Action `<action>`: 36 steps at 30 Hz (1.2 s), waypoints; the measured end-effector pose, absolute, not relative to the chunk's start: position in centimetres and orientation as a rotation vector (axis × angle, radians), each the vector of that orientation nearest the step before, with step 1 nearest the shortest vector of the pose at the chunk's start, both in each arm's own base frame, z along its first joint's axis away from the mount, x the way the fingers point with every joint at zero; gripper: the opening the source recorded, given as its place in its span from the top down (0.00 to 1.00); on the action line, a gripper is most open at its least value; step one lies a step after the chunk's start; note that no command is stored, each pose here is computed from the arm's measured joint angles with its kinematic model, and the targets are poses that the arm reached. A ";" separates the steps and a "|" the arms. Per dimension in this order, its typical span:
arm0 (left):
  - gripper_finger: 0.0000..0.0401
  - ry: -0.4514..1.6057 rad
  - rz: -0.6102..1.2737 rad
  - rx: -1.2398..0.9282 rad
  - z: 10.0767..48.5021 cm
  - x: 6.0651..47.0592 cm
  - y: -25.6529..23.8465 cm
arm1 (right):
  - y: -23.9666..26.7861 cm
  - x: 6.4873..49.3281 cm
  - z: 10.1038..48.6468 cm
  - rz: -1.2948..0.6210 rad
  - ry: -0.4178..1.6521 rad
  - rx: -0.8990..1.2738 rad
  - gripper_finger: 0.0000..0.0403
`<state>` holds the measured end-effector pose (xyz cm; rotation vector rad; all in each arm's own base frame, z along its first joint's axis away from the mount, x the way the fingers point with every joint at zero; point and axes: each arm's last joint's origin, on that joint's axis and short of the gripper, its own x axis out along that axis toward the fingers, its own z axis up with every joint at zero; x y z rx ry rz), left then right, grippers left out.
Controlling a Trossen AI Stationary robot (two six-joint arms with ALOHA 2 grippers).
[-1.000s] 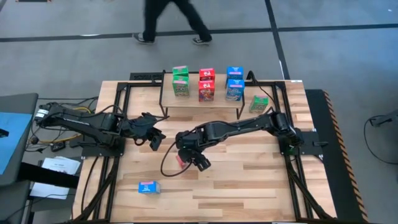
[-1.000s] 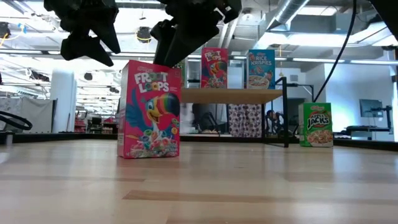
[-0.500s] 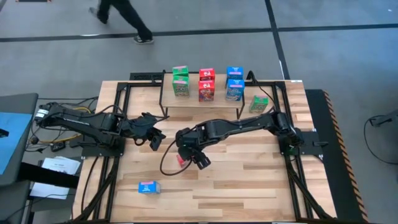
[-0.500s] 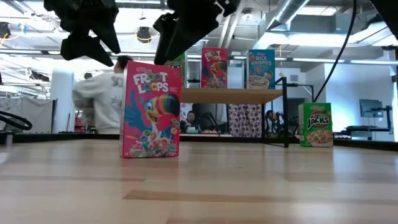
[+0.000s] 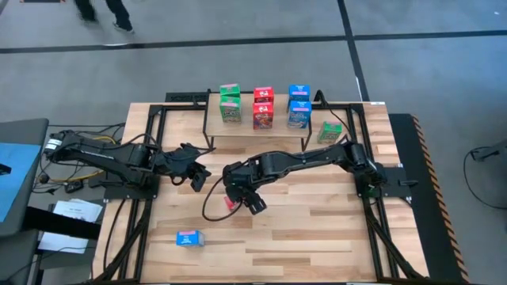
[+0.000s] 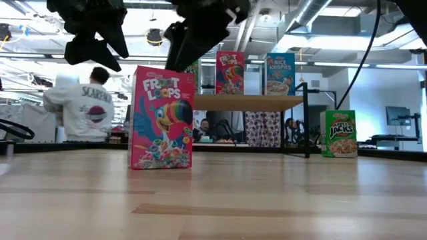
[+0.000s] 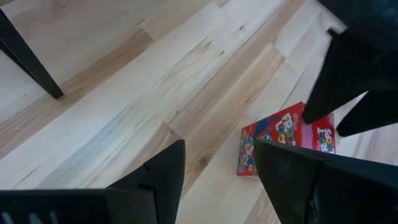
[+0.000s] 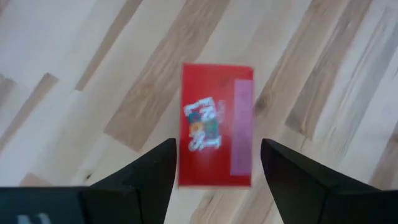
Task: Stack cereal on shelf
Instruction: Put the red cereal box on the shelf aligned with the other red cereal boxes
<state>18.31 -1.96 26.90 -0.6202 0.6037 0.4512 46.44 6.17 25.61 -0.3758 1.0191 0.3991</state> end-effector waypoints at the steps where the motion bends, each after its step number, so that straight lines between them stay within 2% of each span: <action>1: 0.55 0.604 0.451 -0.620 26.9 18.3 -2.0 | 6.2 46.6 25.3 0.398 1.018 -0.375 0.35; 9: 0.55 0.606 0.453 -0.620 26.9 18.3 -2.0 | 6.3 46.7 23.5 0.412 1.096 -0.372 0.35; 17: 0.55 0.605 0.455 -0.621 26.9 18.3 -2.0 | 6.4 46.6 24.1 0.410 1.076 -0.377 0.36; 26: 0.55 0.604 0.463 -0.617 26.9 18.3 -1.9 | 6.3 46.5 24.3 0.408 1.076 -0.374 0.48; 36: 0.55 0.607 0.465 -0.615 26.8 18.3 -1.9 | 6.3 46.1 25.0 0.413 1.119 -0.371 0.49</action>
